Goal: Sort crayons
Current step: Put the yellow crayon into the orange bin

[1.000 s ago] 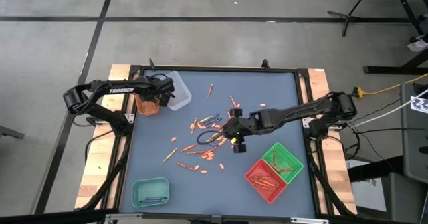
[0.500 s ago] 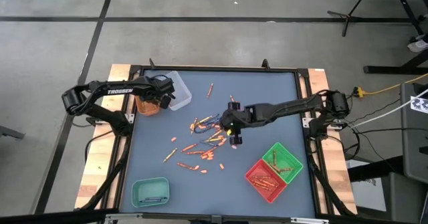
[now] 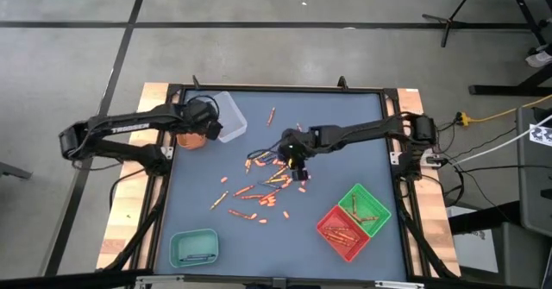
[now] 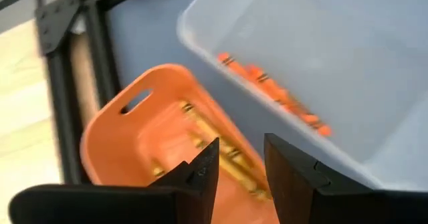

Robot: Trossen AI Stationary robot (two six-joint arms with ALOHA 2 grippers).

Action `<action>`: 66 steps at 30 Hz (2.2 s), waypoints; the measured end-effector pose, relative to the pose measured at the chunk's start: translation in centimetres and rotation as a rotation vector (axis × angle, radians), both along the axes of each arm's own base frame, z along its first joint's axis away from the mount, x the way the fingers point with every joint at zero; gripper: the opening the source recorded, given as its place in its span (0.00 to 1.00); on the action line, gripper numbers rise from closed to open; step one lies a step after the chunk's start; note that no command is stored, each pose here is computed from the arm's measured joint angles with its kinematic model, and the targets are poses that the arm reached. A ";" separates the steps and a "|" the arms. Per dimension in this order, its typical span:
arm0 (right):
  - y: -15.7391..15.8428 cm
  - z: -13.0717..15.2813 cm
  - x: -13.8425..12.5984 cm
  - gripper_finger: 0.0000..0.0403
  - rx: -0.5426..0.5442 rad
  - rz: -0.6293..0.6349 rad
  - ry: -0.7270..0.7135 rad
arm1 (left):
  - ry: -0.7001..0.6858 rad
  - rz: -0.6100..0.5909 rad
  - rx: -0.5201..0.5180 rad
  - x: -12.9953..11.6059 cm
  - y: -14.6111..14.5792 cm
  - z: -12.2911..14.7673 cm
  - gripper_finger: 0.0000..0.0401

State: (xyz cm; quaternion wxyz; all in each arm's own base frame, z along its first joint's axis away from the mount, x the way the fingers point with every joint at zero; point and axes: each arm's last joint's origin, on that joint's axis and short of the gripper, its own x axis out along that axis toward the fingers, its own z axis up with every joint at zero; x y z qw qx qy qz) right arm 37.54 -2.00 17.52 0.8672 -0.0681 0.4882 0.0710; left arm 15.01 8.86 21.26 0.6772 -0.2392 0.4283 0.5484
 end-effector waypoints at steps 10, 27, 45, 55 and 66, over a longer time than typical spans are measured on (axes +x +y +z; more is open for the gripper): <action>0.1 -3.8 0.6 0.34 0.026 0.045 0.103 | -0.190 -0.126 0.044 1.6 -2.5 1.2 0.25; 0.1 -4.3 0.7 0.09 0.026 0.044 0.109 | -0.428 -0.360 0.083 4.6 -6.3 2.5 0.25; 0.1 -4.2 0.8 0.03 0.027 0.040 0.098 | -0.277 -0.765 0.076 6.7 -12.1 0.2 0.25; 0.0 -2.2 2.6 0.03 0.040 -0.009 -0.015 | -0.196 -0.897 0.046 8.1 -14.5 -2.3 0.25; 0.0 -0.5 4.1 0.03 0.081 -0.018 -0.171 | -0.260 -0.968 0.130 9.5 -14.9 -2.2 0.25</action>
